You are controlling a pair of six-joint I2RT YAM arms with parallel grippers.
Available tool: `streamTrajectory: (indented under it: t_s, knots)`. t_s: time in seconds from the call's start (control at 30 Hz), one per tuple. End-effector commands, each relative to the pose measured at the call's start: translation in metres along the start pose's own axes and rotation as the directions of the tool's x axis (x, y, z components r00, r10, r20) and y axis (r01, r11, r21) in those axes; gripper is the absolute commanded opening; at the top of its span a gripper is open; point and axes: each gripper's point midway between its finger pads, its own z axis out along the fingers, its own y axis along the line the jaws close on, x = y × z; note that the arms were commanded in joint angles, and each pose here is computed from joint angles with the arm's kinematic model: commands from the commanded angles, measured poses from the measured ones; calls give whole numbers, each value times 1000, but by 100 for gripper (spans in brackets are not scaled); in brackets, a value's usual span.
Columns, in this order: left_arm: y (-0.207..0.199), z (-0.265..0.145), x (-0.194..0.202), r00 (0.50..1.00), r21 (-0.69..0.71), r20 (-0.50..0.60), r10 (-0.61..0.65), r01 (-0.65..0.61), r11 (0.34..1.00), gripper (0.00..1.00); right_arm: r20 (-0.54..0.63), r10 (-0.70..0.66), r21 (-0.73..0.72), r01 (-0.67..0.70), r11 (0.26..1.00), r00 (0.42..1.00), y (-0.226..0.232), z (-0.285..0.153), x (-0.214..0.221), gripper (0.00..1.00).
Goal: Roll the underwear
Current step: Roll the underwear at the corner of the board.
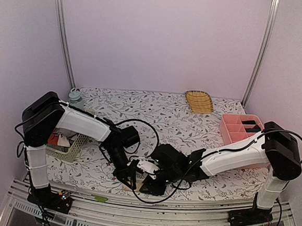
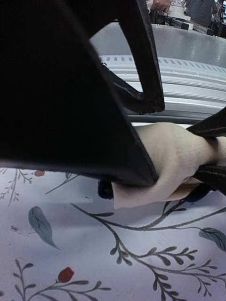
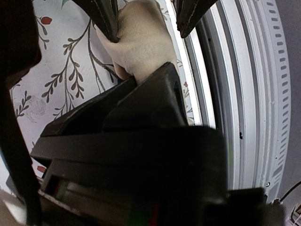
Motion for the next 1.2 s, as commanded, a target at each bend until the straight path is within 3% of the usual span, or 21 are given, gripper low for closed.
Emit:
streamTrajectory:
  t_s: [0.0, 0.33, 0.7, 0.93, 1.17]
  knots:
    - [27, 16, 35, 993, -89, -114, -39, 29, 996, 6, -32, -8, 30, 9, 1000, 999, -7, 13, 8, 43]
    - [27, 16, 36, 993, -84, -114, -41, 31, 996, 6, 123, -121, 58, 115, 992, 985, 1, -28, -45, 49]
    - [28, 17, 38, 992, -86, -117, -47, 37, 996, 7, 44, -175, 70, 171, 983, 984, -9, 2, -27, 49]
    - [29, 17, 38, 992, -83, -116, -49, 40, 996, 8, 112, -211, 91, 202, 975, 971, -6, -13, -52, 50]
    - [30, 18, 39, 991, -84, -121, -55, 45, 995, 8, 43, -226, 96, 221, 970, 973, -14, 6, -33, 47]
